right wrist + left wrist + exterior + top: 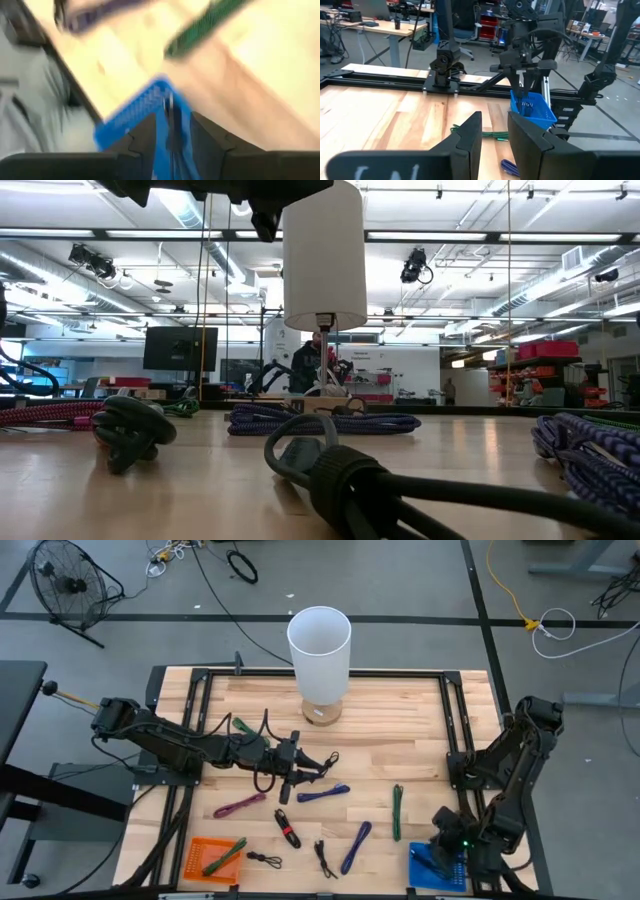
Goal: Pick & Place USB Port
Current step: Put the black and green charger cable into the orange bin
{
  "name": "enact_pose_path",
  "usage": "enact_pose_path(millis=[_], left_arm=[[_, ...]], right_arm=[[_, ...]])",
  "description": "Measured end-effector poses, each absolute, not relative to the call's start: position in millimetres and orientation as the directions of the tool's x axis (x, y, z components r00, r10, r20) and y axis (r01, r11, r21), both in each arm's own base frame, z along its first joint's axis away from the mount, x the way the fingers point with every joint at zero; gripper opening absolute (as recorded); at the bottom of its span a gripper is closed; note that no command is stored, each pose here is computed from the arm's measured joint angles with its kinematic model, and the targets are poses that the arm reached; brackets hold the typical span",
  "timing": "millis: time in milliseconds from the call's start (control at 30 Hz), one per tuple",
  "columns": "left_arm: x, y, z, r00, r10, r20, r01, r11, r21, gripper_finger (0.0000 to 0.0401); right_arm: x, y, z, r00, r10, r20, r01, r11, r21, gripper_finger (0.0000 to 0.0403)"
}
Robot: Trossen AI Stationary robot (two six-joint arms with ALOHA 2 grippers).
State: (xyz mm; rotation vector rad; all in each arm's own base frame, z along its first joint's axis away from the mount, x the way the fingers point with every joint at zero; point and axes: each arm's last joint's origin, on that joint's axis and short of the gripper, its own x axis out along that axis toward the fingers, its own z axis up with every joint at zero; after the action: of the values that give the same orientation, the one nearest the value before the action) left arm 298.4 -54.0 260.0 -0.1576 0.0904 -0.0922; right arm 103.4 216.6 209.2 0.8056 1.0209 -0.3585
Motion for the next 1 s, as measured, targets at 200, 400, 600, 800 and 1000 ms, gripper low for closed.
enact_pose_path(millis=[200,400,600,800,1000], left_arm=[[298,-54,260,0.992,-0.093,-0.082,0.079,0.984,-0.160,0.0099],[298,-54,260,0.992,-0.094,-0.082,0.080,0.984,-0.160,0.0099],[298,-54,260,0.992,-0.093,-0.082,0.079,0.984,-0.160,0.0099],[298,-54,260,0.992,-0.093,-0.082,0.079,0.984,-0.160,0.0099],[298,-54,260,0.992,-0.093,-0.082,0.079,0.984,-0.160,0.0099]], right_arm=[[123,202,207,0.490,0.016,-0.872,0.677,0.623,0.392,0.0121],[137,181,188,0.392,-0.021,-0.920,0.734,0.610,0.299,0.0121],[145,164,165,0.349,-0.005,-0.937,0.757,0.591,0.279,0.0129],[154,154,153,0.388,0.024,-0.922,0.739,0.590,0.326,0.0163],[160,144,138,0.454,0.044,-0.890,0.739,0.540,0.403,0.0200]])
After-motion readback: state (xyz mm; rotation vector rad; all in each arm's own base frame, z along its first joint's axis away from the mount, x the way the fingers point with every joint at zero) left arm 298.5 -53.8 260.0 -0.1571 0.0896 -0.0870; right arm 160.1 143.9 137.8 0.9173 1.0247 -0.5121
